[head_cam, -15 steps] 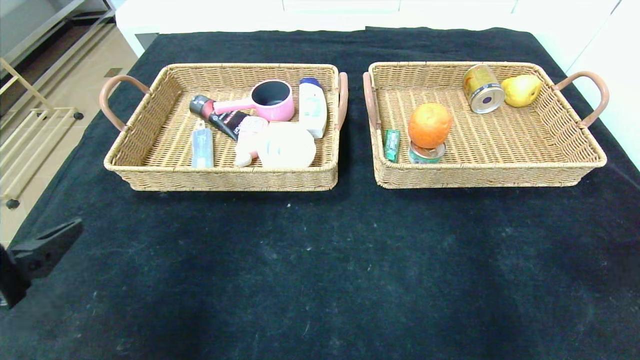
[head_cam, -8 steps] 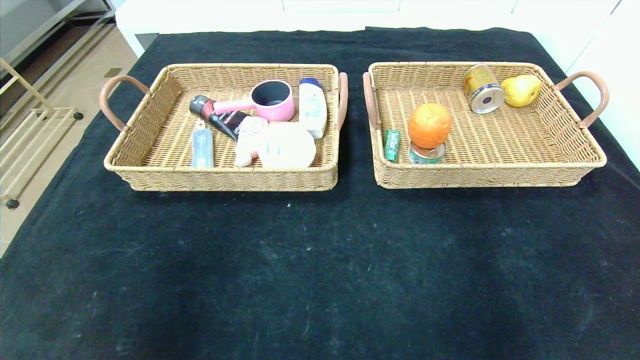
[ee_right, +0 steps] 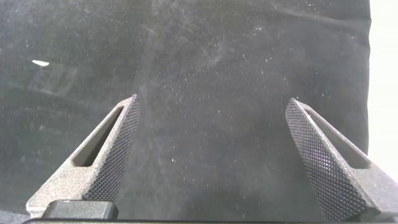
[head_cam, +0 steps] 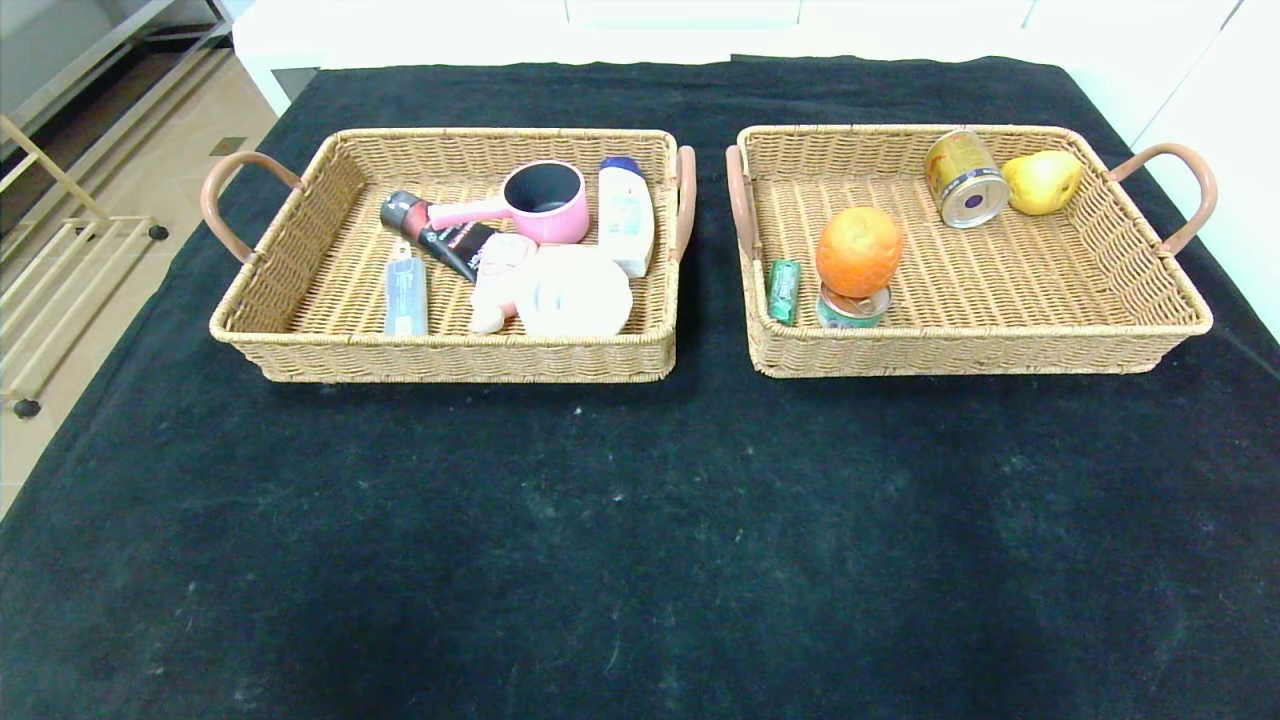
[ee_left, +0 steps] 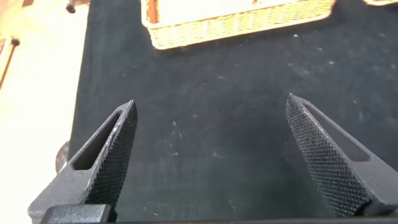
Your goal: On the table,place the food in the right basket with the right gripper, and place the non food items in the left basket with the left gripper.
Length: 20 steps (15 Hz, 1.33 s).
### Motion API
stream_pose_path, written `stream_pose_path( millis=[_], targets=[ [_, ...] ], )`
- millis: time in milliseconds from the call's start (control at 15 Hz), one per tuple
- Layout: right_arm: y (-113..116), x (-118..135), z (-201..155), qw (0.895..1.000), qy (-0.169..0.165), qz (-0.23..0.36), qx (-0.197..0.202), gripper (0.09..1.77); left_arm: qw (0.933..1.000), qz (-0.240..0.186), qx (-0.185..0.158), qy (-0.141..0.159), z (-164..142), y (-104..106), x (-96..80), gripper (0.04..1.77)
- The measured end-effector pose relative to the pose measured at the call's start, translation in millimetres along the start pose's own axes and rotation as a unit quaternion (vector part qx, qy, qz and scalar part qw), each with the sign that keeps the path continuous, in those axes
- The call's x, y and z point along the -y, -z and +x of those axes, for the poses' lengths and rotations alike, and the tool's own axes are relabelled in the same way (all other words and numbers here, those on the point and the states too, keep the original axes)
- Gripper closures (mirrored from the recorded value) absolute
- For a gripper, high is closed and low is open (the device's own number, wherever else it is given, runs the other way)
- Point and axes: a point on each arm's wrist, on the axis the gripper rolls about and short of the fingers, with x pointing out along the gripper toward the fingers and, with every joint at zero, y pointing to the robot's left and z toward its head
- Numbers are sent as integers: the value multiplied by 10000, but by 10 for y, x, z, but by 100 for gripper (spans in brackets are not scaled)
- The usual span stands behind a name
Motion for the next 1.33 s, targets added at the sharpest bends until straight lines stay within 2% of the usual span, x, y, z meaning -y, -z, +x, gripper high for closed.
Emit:
stream_pose_path(
  millis=[200,400,533,667,800,867,1000,1133,1333],
  targets=[
    [79,-21,-90,9997,47,-25,245,15,9995,-29,200,245,-110,157,37,9],
    [111,-32,-180,9973,177,-93,704,15,9989,-29,363,308,-171,415,71,9],
    [117,-23,-208,9951,486,-73,859,15,9981,-100,576,203,-151,573,88,9],
    [137,-14,-173,9930,713,-64,937,15,9962,-360,796,59,-119,655,92,9],
    [187,-3,-44,9900,908,-77,1073,15,9959,-428,800,-36,-66,761,101,9],
    [193,6,37,9854,1025,-67,1360,15,9957,-448,802,-75,-34,813,105,9],
    [291,12,209,9796,1203,-18,1607,15,9959,-461,761,-166,35,930,116,9],
    [465,5,382,9781,1298,21,1624,15,9963,-480,669,-245,109,1075,131,9],
    [640,-15,508,9806,1171,274,1545,15,9971,-524,438,-333,188,1282,154,9]
  ],
)
